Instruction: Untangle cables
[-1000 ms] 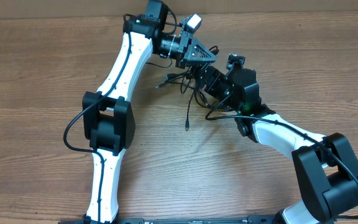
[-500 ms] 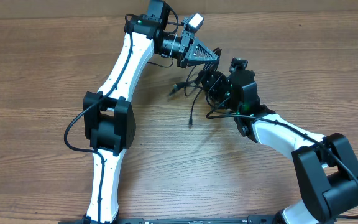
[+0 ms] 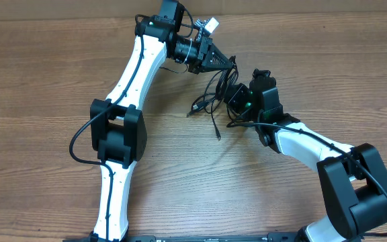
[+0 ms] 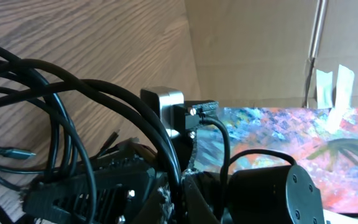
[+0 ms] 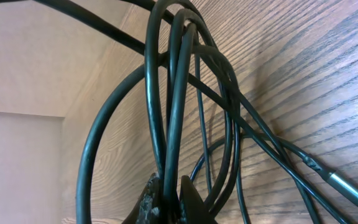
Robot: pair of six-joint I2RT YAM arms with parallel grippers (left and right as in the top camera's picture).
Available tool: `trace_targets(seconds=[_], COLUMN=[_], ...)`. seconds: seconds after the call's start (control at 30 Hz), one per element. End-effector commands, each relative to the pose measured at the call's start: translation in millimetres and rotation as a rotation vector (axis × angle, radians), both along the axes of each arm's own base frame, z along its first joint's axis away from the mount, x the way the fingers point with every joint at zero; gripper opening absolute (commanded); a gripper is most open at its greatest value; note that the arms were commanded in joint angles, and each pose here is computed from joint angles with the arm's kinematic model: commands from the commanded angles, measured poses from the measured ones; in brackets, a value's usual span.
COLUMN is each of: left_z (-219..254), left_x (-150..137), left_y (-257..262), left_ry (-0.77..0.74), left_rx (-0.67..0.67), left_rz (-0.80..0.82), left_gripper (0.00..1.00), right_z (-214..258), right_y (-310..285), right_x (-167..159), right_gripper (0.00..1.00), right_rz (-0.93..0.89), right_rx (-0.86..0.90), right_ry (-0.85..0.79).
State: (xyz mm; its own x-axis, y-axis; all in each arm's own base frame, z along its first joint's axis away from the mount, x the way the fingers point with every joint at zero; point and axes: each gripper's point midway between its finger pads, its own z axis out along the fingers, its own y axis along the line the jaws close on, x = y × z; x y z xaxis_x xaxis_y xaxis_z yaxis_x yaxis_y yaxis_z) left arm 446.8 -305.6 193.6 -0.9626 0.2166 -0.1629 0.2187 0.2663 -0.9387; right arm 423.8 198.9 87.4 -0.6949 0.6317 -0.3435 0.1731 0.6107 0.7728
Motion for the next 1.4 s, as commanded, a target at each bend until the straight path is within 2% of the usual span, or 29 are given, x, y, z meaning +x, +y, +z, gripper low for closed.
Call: trace_targets(seconds=[0.0, 0.33, 0.73, 1.37], left_z=[7.3, 7.2, -11.3, -65.0], left_x=[0.9, 1.0, 9.7, 36.5], left_y=[-2.7, -2.6, 3.6, 42.3], left_ry=[-0.027, -0.028, -0.082, -0.197], left_rx=[0.009, 0.009, 0.117, 0.5], left_rz=[0.003, 0.003, 0.039, 0.158], left_gripper=[0.04, 0.04, 0.04, 0.04], right_z=[1.0, -4.0, -3.9, -4.6], right_y=[-3.3, -4.5, -4.5, -4.5], right_x=[0.1, -3.0, -2.9, -3.5], right_gripper=[0.04, 0.04, 0.04, 0.04], right_rz=[0.006, 0.006, 0.006, 0.006], right_rx=[-0.026, -0.035, -0.035, -0.034], right_ry=[-0.014, 0.009, 0.009, 0.013])
